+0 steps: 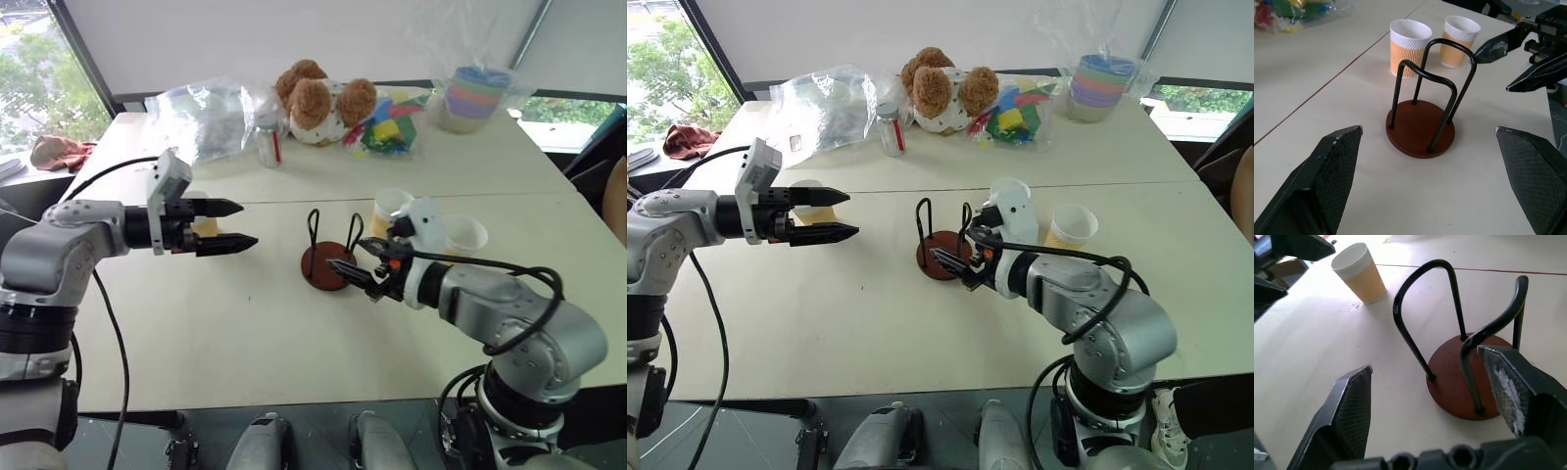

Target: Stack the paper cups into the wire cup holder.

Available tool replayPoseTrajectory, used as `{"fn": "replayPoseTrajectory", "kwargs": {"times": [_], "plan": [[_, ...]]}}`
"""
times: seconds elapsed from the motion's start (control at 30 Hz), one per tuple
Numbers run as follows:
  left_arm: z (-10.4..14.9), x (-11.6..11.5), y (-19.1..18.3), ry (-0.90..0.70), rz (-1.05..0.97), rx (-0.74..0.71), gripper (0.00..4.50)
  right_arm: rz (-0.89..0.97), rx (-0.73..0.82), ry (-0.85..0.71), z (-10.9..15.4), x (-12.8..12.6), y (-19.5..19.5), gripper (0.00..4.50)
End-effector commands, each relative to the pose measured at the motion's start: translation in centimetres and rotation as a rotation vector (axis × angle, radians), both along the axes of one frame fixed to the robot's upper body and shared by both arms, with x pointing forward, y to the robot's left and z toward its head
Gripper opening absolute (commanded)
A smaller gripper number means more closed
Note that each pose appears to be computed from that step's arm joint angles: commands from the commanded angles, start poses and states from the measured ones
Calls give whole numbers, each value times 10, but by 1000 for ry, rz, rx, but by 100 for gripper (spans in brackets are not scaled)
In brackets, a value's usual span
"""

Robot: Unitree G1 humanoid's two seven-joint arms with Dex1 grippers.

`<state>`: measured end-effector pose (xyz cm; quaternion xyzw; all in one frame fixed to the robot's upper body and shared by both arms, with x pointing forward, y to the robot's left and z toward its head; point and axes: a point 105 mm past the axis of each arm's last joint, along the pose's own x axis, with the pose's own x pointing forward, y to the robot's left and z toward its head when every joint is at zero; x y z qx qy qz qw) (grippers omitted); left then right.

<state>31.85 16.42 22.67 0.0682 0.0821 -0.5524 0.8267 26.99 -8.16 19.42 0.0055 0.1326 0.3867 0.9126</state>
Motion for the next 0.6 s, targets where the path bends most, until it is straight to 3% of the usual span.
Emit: {"fn": "replayPoseTrajectory", "kwargs": {"times": [0.03, 0.2, 0.3, 0.47, 0.6], "plan": [[11, -6, -17, -33, -74, -30, 450, 146, 23, -48, 15, -20, -4, 375], [-1, -20, -27, -22, -152, 41, 450, 300, -133, 0, 14, -43, -37, 375], [3, -25, -27, -48, -180, 91, 450, 307, -268, -3, 17, -37, -64, 375], [18, -23, -25, -129, -177, 150, 450, 166, -429, -147, 37, 19, -104, 375], [25, -19, -26, -160, -173, 148, 450, 146, -507, -225, 40, 62, -109, 375]]}}
